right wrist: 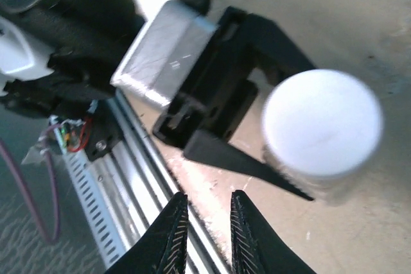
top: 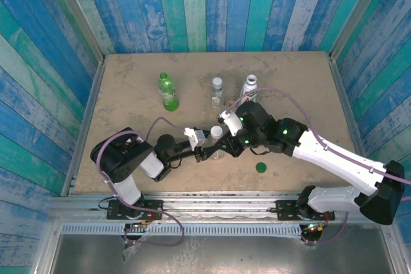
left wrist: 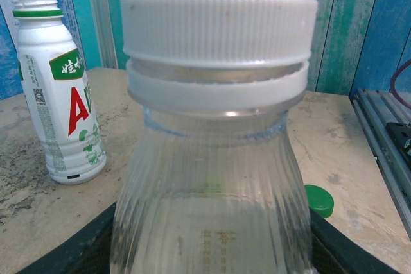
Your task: Screw on the bottle caps
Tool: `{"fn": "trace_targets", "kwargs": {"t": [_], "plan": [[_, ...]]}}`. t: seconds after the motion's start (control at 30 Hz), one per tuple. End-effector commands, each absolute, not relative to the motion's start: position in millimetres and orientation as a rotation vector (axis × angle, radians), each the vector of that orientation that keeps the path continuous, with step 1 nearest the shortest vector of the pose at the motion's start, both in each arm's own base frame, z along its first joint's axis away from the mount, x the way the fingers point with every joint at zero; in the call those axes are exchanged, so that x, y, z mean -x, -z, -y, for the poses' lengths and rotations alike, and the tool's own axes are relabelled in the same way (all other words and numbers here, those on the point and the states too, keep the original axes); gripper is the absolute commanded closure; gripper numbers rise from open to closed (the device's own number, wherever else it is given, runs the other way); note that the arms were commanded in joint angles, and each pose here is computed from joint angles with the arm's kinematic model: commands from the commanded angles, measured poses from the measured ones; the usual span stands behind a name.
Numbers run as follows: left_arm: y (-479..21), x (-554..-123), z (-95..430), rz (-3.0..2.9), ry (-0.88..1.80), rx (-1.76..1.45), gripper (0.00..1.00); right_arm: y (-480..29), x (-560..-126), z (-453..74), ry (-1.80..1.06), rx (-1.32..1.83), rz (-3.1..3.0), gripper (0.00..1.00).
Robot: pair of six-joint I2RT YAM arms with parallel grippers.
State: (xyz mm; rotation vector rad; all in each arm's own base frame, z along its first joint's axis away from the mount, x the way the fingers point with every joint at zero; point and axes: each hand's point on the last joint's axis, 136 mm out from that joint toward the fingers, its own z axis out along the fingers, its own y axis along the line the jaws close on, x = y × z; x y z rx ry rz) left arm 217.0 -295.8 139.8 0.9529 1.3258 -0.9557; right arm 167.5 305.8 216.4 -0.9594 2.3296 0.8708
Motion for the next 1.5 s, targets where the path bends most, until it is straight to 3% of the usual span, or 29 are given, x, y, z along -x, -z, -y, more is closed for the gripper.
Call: {"fn": "trace_targets", "kwargs": {"t": [0.0,0.17,0.4,0.7,0.87,0.93,1.03,1.27,1.37,1.47], "plan": [[-130.4,-214.9,296.4,-1.377,0.963,-0.967,0.46,-229.3,-177.6,-294.4,-0.799,0.912,-2.282,0.75],[-130.2,-214.3,296.4,-1.376,0.966,-0.969,0.46,-238.8,-213.4,-286.8,-0.730,0.778,-2.249,0.67],[-130.3,-214.2,296.3,-1.374,0.966,-0.969,0.46,-230.9,-228.8,-301.6,-0.778,0.817,-2.293,0.69],[-130.8,-215.1,295.9,-1.376,0.960,-0.966,0.46,-203.4,-180.7,-299.4,-0.940,0.926,-2.392,0.78],[-132.9,-213.6,296.3,-1.368,0.967,-0.972,0.46,-216.1,-163.4,-299.5,-0.951,1.008,-2.303,0.77],[-135.2,-210.9,296.5,-1.354,0.973,-0.982,0.47,-223.9,-169.5,-294.4,-0.890,1.015,-2.254,0.71],[-138.7,-205.7,297.0,-1.334,0.971,-1.008,0.47,-237.1,-176.0,-286.7,-0.769,1.116,-2.132,0.53],[-139.7,-195.4,303.5,-1.321,0.959,-1.094,0.46,-241.3,-165.6,-279.3,-0.523,1.643,-1.721,0.23],[-141.3,-193.5,303.6,-1.313,0.956,-1.105,0.46,-236.1,-162.6,-280.5,-0.462,1.812,-1.584,0.20],[-141.1,-192.5,303.6,-1.313,0.950,-1.115,0.46,-236.3,-167.0,-283.7,-0.433,1.899,-1.565,0.24]]}}
